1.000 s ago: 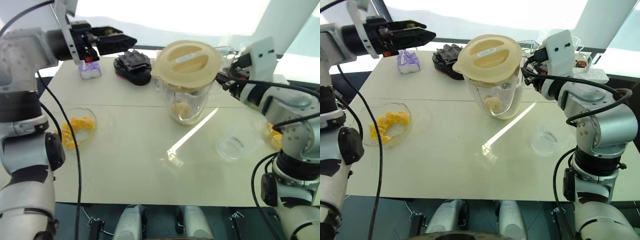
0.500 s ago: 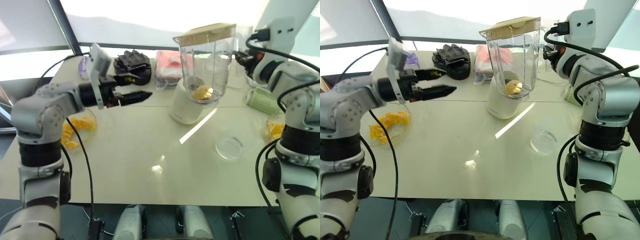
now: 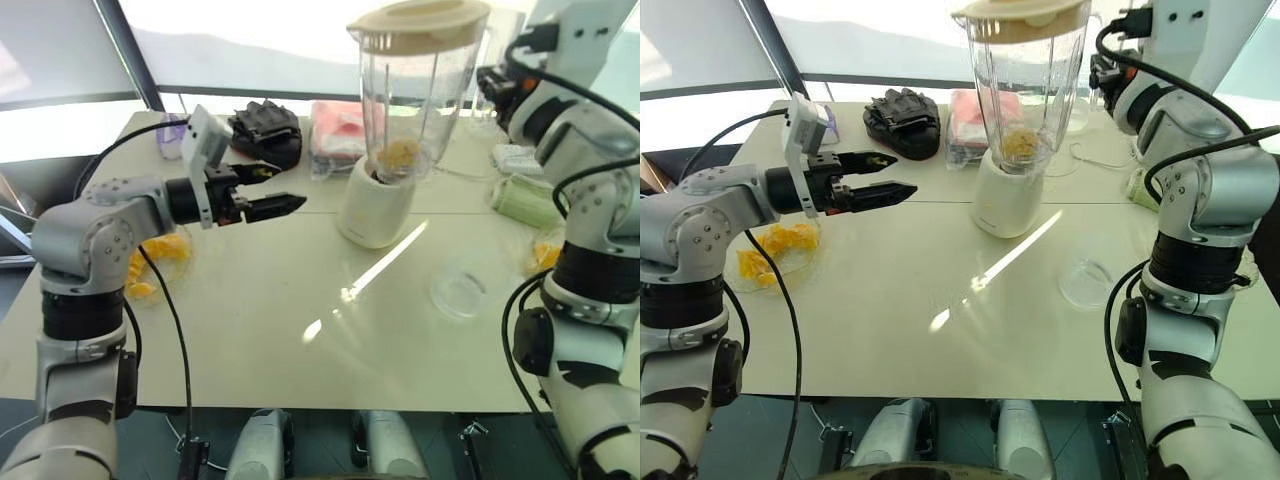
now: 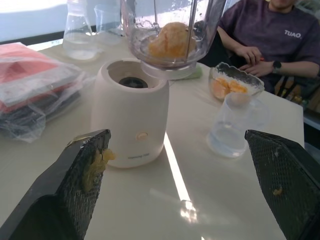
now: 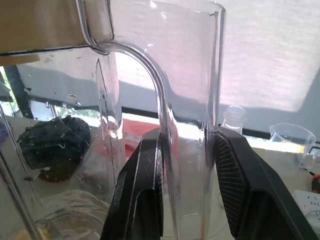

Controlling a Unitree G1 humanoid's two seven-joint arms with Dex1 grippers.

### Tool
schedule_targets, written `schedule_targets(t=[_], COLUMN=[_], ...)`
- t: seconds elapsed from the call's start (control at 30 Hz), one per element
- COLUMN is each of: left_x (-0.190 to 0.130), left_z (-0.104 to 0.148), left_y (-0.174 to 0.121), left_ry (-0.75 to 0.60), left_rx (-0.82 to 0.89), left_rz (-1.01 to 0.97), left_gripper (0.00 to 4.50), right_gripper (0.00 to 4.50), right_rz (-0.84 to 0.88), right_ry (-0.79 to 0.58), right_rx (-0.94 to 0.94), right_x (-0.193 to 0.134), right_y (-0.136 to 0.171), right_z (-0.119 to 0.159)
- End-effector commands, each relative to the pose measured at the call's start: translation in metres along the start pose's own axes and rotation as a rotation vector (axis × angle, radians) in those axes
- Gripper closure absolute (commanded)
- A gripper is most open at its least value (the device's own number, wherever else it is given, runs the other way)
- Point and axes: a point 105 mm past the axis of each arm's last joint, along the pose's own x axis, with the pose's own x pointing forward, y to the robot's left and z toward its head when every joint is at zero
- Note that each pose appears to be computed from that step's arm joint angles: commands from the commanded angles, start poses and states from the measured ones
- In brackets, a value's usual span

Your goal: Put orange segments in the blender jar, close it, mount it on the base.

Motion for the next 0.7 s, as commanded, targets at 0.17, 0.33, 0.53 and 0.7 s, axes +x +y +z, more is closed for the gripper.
schedule_targets(t=[0.17, 0.33, 0.53, 0.7], left_x=[0.003, 0.003, 0.004, 0.001], left_z=[0.016, 0.019, 0.023, 0.026], left_y=[-0.008, -0.012, -0.011, -0.004], left_ry=[-0.030, -0.039, -0.064, -0.083], left_rx=[0.035, 0.046, 0.078, 0.090], left_rz=[-0.017, -0.021, 0.002, 0.040], left_gripper=[0.02, 0.02, 0.02, 0.02], right_gripper=[3.40, 3.40, 3.40, 3.40], right_rz=[-0.058, -0.077, -0.084, -0.069], right_ry=[-0.187, -0.204, -0.180, -0.143], right_rx=[0.057, 0.081, 0.092, 0.104], right_x=[0.003, 0.010, 0.015, 0.016], right_y=[-0.008, -0.011, -0.011, -0.006], right_z=[0.028, 0.019, -0.004, -0.023])
